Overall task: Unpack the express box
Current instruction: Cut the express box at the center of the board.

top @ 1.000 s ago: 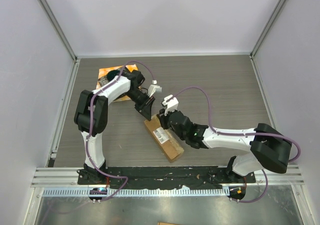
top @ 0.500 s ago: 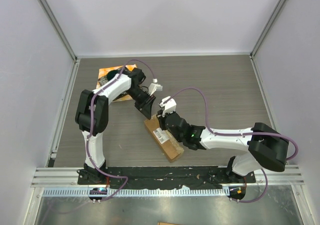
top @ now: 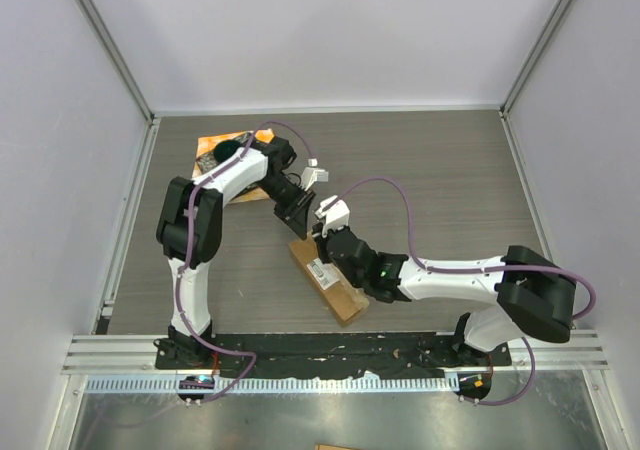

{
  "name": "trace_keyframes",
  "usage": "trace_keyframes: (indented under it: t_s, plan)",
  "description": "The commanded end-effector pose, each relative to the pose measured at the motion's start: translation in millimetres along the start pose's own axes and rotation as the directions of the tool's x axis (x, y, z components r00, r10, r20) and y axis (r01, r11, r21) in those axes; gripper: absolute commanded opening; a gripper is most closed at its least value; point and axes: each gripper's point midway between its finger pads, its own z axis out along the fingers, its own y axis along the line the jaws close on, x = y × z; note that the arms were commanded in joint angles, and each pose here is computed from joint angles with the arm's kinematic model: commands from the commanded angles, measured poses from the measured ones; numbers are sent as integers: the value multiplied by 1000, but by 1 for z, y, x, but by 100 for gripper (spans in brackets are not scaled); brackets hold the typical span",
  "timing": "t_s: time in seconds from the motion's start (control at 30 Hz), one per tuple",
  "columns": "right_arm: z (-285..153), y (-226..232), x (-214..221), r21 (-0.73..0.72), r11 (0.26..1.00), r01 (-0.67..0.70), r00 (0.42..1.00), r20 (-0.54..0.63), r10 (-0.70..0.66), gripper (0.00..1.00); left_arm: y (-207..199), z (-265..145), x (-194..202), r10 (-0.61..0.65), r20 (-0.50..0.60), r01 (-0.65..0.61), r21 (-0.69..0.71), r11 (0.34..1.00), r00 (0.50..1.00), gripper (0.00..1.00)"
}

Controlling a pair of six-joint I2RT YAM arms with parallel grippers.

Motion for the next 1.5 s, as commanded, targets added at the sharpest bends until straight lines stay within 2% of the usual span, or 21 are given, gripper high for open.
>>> trace_keyframes:
  t_s: [0.0,0.43,0.6,1.2,1.47]
  plan:
    - [-25,-14,96,-40,982,186,933,-307,-190,1,20,17,-1,-5,-9,4,-49,999,1000,15]
    - [-36,-20,122,-29,986,166,919,-357,-165,1,35,31,1,-19,-32,16,-71,997,999,1]
    - [-42,-27,125,3,988,155,916,-376,-142,1,40,29,3,-5,-44,1,-100,995,999,0]
    - [-74,-19,98,15,994,112,933,-346,-100,1,60,31,9,-28,-98,6,-221,975,995,0]
    - [-78,-13,61,14,997,81,964,-257,-74,1,60,33,11,-21,-112,-6,-234,972,993,0]
